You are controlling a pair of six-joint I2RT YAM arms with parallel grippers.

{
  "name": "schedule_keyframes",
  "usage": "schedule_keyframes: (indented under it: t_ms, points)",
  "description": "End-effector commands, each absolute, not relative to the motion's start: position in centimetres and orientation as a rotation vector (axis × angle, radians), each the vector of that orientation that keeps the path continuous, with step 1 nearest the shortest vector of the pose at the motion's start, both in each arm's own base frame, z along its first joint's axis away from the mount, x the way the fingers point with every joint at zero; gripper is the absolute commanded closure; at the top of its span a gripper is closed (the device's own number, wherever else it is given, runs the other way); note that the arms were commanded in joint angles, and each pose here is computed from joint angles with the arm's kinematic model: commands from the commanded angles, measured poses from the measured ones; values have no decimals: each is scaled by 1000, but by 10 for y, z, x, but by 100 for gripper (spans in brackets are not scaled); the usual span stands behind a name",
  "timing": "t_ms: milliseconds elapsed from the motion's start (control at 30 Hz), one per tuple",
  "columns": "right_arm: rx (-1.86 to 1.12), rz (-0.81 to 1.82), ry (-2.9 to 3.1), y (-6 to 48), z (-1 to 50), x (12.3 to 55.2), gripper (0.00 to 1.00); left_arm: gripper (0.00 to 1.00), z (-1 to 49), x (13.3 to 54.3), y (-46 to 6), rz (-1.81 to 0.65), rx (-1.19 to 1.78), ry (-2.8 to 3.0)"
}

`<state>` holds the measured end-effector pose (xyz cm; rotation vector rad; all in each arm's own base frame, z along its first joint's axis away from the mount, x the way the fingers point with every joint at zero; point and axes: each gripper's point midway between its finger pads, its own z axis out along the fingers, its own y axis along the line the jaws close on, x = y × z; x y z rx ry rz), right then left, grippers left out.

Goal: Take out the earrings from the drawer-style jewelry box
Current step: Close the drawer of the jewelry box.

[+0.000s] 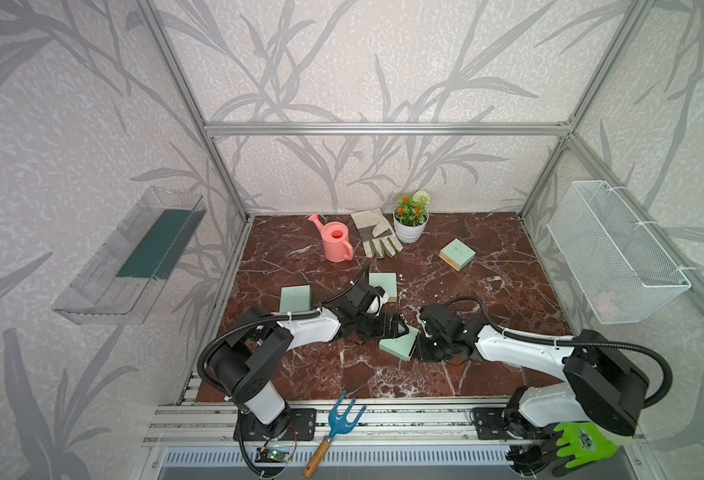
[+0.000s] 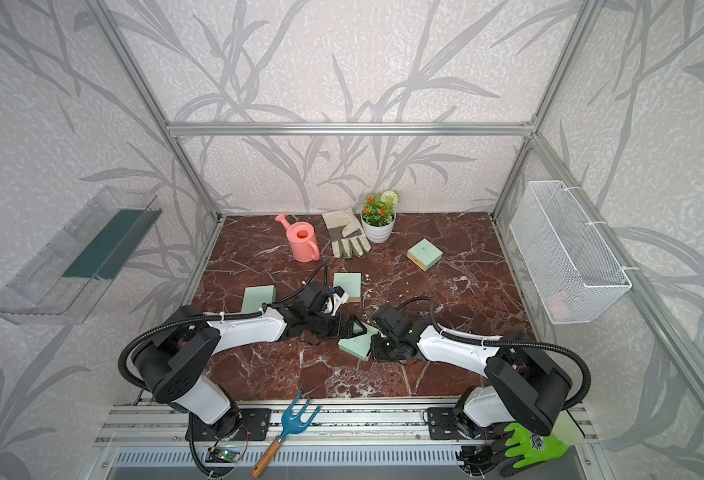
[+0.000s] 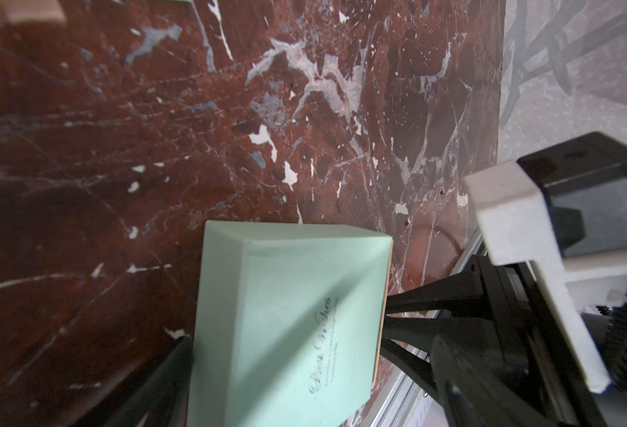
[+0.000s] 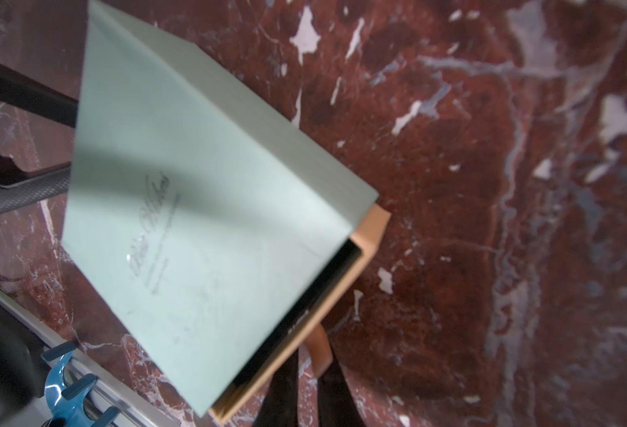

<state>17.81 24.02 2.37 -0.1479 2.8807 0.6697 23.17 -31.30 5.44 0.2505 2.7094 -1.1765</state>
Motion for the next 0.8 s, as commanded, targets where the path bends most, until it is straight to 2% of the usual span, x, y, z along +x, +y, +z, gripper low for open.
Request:
schedule_keyframes:
  t_ms: [0,367,567,767]
  points:
    - [-126,704,2831,250,29,187,87,1,62,232,-322,-1222,282,2685]
    - [-45,724,2794,248,23,187,87,1,64,232,-322,-1221,289,2682]
    - [1,519,2796,212,30,184,87,1,71,242,-305,-1148,212,2657]
    - [-32,395,2722,190,56,193,83,1,94,247,-270,-1167,67,2581]
